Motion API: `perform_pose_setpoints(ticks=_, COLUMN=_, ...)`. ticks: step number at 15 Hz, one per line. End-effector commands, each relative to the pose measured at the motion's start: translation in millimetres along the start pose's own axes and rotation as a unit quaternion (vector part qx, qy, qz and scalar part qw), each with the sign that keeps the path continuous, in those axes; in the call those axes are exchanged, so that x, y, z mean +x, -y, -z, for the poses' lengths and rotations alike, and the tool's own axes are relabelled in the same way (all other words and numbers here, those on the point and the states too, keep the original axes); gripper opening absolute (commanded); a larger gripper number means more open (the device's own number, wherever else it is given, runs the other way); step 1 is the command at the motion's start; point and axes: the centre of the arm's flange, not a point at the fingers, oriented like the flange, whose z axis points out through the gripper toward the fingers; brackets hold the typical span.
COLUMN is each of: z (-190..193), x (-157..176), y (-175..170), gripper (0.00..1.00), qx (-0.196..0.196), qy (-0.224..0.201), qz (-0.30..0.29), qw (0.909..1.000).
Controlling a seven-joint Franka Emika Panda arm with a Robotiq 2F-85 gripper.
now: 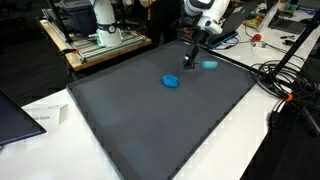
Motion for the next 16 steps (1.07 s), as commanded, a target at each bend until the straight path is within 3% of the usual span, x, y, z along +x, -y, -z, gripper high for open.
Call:
perform_pose_setpoints(ticks=1, z=6.1, x=30.2, y=-0.8, gripper=0.35, qx=0.007, qy=0.044, qz=-0.008, qw=0.9990)
perform_pose_setpoints(ticks=5, z=-4.7, x=53.4, y=-19.6, gripper=0.35, qx=0.036, qy=0.102, qz=-0.023, qw=0.9939)
perform_pose_setpoints(ticks=16, z=-43.1, x=105.5, y=-72.1, gripper=0.35, qx=0.101, qy=0.178, qz=-0.064, qw=0.9766)
